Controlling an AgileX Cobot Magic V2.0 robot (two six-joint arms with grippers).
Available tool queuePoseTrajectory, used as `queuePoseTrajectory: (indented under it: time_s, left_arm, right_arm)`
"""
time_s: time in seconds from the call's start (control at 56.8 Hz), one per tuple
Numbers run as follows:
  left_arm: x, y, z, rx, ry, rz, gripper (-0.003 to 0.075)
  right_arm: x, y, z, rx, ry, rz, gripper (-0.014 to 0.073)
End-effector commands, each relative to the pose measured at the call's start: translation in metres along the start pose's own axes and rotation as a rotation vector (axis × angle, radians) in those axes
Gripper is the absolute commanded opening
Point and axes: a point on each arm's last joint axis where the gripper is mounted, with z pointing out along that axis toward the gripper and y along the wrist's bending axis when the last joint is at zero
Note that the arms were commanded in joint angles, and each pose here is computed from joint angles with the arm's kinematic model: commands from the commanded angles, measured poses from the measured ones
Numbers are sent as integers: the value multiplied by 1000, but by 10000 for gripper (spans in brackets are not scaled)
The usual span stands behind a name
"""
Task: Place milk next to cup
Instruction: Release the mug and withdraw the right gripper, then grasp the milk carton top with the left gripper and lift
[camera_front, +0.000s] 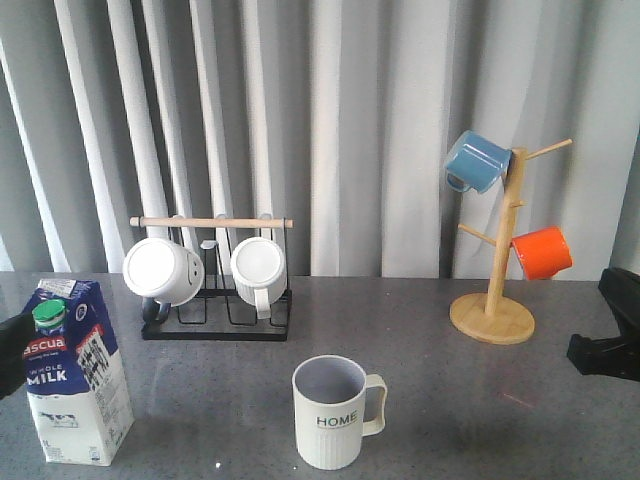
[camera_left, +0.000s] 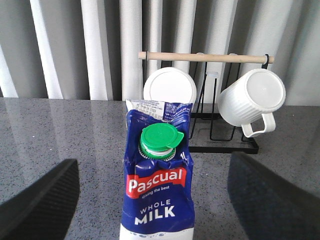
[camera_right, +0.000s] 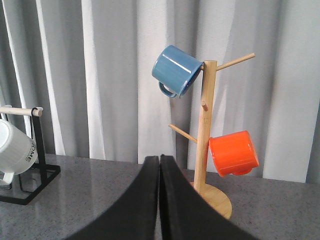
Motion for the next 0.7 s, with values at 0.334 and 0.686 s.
queuePoseTrajectory:
  time_s: [0.334,0.686]
  left_arm:
    - [-21,-4,-4,24,-118,-4,575]
    - [-46,-6,12,61,-267,-73,733]
  right_arm:
    - [-20,1,-2,-9,-114,-9,-8]
    - [-20,1,-2,-9,-113,-9,-8]
